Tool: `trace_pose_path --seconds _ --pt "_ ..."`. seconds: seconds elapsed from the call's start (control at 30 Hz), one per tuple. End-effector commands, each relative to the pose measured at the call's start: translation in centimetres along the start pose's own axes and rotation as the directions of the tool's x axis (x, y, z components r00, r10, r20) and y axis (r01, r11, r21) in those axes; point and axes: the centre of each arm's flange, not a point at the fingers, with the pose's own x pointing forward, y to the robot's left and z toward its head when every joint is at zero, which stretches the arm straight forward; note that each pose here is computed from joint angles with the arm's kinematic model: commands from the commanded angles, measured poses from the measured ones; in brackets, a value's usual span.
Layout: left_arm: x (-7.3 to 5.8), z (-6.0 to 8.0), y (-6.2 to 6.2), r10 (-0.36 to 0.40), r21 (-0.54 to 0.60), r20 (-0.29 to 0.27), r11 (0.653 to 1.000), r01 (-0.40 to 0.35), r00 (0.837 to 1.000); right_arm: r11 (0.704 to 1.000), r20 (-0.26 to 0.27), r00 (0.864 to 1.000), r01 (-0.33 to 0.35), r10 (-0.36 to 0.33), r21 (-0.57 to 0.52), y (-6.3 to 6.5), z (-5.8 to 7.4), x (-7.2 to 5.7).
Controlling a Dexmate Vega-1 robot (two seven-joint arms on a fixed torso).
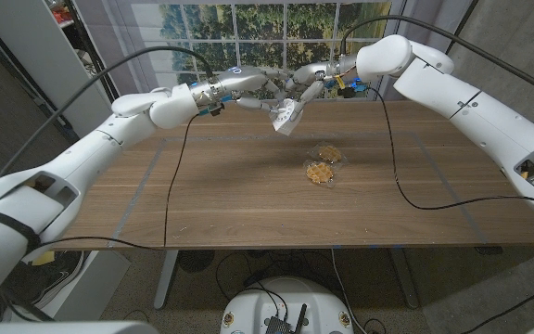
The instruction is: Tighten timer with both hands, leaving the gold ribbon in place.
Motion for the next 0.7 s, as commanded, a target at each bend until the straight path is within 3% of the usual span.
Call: trace_pose_path --seconds 0.03,0.13,0.3,0.47,0.7 --pt "0.8 1.4 0.9 -0.048 0.131 0.273 0.991 0.013 0.961 1.000 -0.011 1.000 -0.005 0.005 0.008 0.0 -0.3 0.0" --pt "0.9 1.4 0.9 -0.047 0.138 0.295 0.990 0.006 0.954 1.000 -0.014 1.000 -0.011 0.012 0.011 0.0 -0.3 0.1" --pt "0.8 1.3 1.0 -0.011 0.105 0.268 0.994 -0.018 0.963 1.000 -0.016 1.000 -0.013 0.013 0.013 0.0 -0.4 0.2" --pt "0.4 1.1 1.3 0.102 0.023 0.154 0.994 -0.107 0.983 1.000 -0.020 1.000 -0.016 0.016 0.022 0.1 -0.8 0.3" --pt "-0.3 1.8 1.9 0.243 -0.074 0.037 0.968 -0.240 0.969 1.000 -0.020 0.999 -0.026 0.026 0.018 0.0 -1.2 0.5"
